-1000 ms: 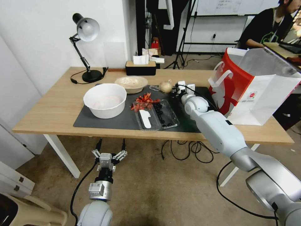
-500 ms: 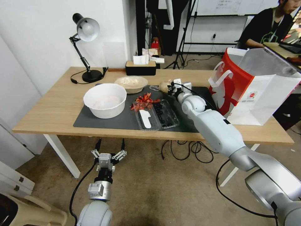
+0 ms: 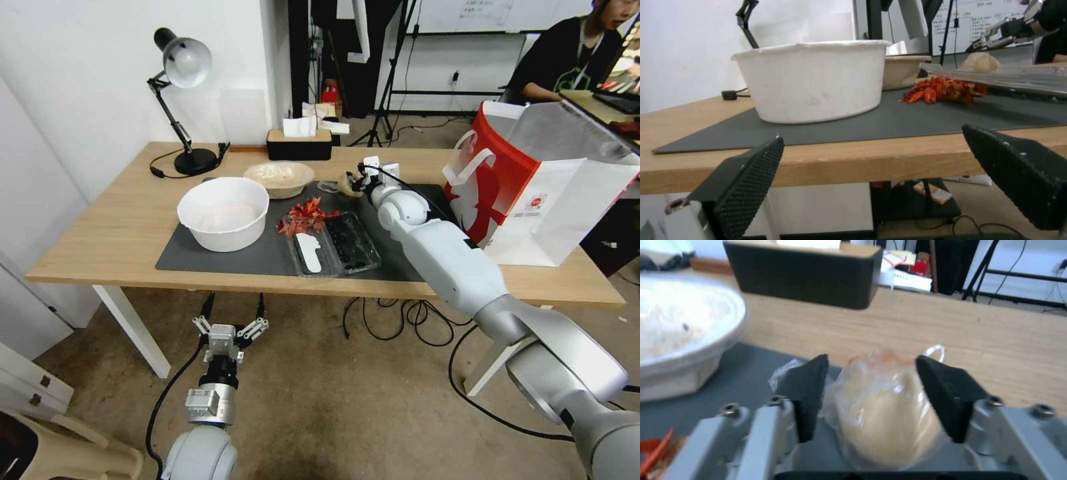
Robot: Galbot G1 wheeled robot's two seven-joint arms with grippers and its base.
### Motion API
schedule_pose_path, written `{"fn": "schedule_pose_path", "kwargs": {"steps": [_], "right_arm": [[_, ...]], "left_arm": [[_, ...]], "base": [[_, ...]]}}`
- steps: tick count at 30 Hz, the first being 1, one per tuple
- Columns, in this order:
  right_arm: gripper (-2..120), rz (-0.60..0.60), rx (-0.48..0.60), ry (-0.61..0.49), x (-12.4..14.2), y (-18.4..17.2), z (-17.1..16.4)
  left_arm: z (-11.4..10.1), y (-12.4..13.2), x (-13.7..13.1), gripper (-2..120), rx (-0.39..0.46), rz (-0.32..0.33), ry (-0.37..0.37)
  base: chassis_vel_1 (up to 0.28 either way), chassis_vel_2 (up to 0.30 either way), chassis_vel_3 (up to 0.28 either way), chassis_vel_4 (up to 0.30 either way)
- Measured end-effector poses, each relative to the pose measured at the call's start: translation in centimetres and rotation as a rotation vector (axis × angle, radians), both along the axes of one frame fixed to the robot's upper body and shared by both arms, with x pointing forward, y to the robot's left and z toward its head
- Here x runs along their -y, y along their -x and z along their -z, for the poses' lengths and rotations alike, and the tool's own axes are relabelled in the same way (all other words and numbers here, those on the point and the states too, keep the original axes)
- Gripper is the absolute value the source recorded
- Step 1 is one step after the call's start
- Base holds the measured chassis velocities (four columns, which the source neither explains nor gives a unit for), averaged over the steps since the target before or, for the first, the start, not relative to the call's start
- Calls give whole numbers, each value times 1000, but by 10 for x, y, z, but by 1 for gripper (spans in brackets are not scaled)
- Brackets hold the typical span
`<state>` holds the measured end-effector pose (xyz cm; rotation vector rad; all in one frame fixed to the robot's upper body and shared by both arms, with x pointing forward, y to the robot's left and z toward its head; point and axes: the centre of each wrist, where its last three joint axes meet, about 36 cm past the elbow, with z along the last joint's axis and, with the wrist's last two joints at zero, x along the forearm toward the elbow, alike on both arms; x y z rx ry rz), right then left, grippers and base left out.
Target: Pick up the trash from the table and place it into the takeout bag.
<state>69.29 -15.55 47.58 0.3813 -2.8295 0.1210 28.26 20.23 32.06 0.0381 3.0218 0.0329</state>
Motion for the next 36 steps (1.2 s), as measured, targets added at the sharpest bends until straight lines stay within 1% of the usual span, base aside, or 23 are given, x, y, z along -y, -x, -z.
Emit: {"fn": "schedule_pose_path", "kwargs": {"steps": [1,2,6,7,8,9,10,11,13,16,25,27,29,30,31,32,33,36], "right_arm": [[62,-1,-1,7,-2,0,1],[62,-1,-1,7,-2,0,1],[80,8,-10,20,-6,-1,5],[80,8,-10,20,-6,-1,5],[87,12,-12,22,-5,-1,5],[90,14,-13,25,-4,-2,4],[90,14,-13,25,-4,-2,4],[96,18,-15,30,-2,-2,5],[100,24,-20,35,1,-3,7],[100,26,-23,37,1,-3,8],[99,28,-35,39,1,-4,13],[93,27,-40,38,1,-3,15],[82,25,-46,38,2,-2,18],[82,25,-46,38,2,-2,18],[78,23,-48,38,2,-1,19],[72,21,-49,38,3,-1,20],[72,21,-49,38,3,-1,20],[57,20,-53,38,5,-1,22]], "left_arm": [[0,0,0,100,-1,0,-1],[0,0,0,100,-1,0,-1],[1,0,-1,100,-3,-1,-2],[1,0,-1,100,-3,-1,-2],[2,0,-1,100,-4,-1,-2],[2,0,-1,100,-4,-1,-3],[2,0,-1,100,-4,-1,-3],[2,0,-1,100,-3,0,-3],[2,0,0,100,-3,0,-3],[2,0,0,100,-5,1,-2],[3,0,0,100,-5,1,-2],[3,0,0,100,-4,0,-3],[3,1,0,100,-3,0,-2],[3,1,0,100,-3,0,-2],[4,1,0,100,-3,0,-2],[4,1,0,100,-4,0,-2],[4,1,0,100,-4,0,-2],[5,2,0,100,-3,-1,-1]], "base": [[0,0,0,0],[0,0,0,0],[0,0,0,0],[0,0,0,0],[0,0,0,0],[0,0,0,0],[0,0,0,0],[0,0,0,0],[0,0,0,0],[0,0,0,0],[0,0,0,0],[0,0,0,0],[0,0,0,0],[0,0,0,0],[0,0,0,0],[0,0,0,0],[0,0,0,0],[0,0,0,0]]}}
